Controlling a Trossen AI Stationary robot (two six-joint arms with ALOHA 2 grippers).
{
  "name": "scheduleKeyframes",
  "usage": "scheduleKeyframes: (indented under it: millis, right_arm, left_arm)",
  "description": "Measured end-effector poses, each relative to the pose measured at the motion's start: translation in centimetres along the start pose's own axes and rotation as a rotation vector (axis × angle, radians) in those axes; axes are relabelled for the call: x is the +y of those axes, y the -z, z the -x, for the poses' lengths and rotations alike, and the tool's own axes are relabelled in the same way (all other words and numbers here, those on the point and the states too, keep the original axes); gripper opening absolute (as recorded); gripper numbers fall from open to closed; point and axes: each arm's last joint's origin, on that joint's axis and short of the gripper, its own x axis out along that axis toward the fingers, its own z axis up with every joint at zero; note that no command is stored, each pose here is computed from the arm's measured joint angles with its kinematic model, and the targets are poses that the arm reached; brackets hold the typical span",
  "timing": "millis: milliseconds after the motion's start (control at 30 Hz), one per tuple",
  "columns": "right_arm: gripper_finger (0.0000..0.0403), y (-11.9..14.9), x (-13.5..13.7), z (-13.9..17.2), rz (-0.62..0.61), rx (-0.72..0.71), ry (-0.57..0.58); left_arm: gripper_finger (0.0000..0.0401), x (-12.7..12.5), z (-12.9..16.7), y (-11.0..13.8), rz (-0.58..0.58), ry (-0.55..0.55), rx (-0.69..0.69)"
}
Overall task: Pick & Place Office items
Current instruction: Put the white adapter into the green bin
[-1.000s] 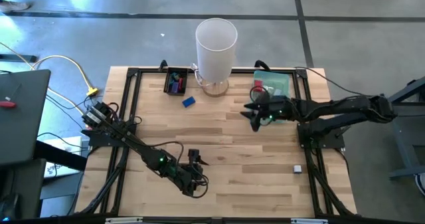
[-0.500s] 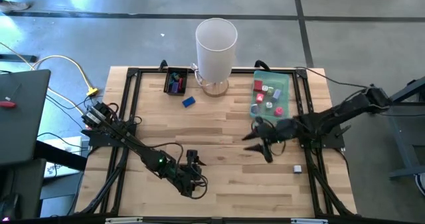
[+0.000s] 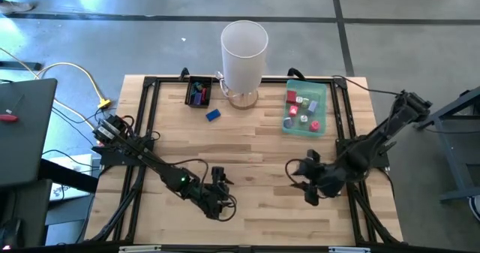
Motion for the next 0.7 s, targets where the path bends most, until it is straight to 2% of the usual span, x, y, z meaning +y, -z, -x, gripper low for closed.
scheduleKeyframes:
  millis: [200,333,467,633,700]
  right_arm:
    - [0.0176,2.9,-0.5,-1.9,-0.325,0.366,0.127]
    - [0.0176,4.2,-0.8,-2.6,-0.521,0.533,0.256]
    - [0.0176,4.9,-1.1,-2.5,-0.665,0.606,0.378]
    - [0.0176,5.8,-1.7,-1.6,-0.765,0.606,0.563]
    - [0.0176,6.2,-1.7,-1.2,-0.786,0.598,0.601]
  left_arm:
    - [0.0332,0.0,0.0,0.0,0.000,0.001,0.000]
    - [0.0332,0.0,0.0,0.0,0.000,0.001,0.001]
    - [0.0332,-0.1,0.0,0.0,-0.001,0.003,0.001]
    - [0.0332,-0.1,0.0,0.0,-0.001,0.003,0.001]
    - [0.0332,-0.1,0.0,0.0,-0.001,0.003,0.001]
